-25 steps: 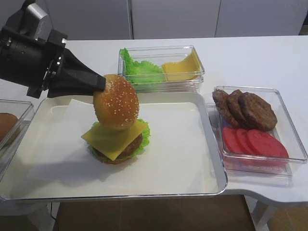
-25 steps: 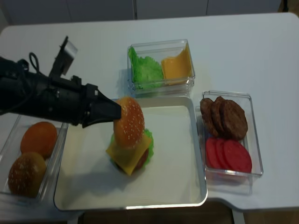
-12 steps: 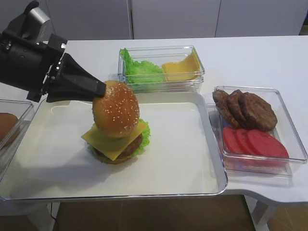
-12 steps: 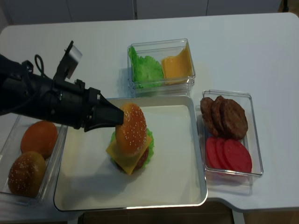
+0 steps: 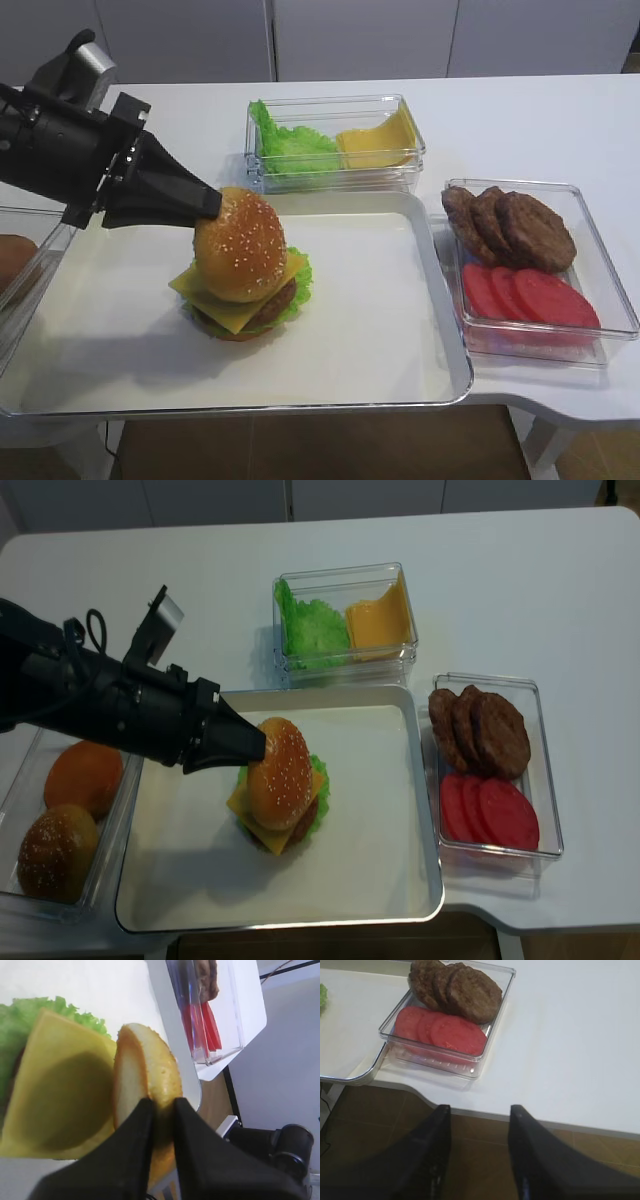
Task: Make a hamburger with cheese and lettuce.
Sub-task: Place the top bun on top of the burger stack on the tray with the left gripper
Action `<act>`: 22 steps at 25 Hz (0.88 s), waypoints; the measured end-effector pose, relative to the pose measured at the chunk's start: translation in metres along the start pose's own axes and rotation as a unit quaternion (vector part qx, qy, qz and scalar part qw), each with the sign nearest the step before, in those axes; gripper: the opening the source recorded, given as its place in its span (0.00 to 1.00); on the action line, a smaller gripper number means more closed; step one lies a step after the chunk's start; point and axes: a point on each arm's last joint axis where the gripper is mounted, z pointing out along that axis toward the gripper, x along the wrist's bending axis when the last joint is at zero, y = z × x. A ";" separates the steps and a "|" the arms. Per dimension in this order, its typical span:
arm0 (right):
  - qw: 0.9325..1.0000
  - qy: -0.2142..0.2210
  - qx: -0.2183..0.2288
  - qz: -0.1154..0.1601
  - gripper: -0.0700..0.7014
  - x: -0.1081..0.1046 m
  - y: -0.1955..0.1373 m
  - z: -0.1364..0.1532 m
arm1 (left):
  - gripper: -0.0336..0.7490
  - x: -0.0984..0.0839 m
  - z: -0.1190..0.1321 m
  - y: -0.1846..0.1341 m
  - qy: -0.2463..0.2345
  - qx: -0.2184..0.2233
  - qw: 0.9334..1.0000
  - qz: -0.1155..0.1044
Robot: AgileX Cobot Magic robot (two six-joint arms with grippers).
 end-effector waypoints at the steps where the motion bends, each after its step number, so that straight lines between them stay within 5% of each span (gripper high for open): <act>1: 1.000 0.000 0.000 0.000 0.47 0.000 0.000 0.000 | 0.16 0.000 0.000 0.000 0.001 -0.002 1.000 0.000; 14: 1.000 0.000 0.000 0.000 0.47 0.000 0.000 0.000 | 0.16 0.001 0.001 0.003 0.000 -0.016 1.000 -0.007; 22: 1.000 0.000 0.000 -0.001 0.47 0.000 0.000 0.000 | 0.15 0.008 0.008 0.008 -0.018 -0.018 0.999 -0.032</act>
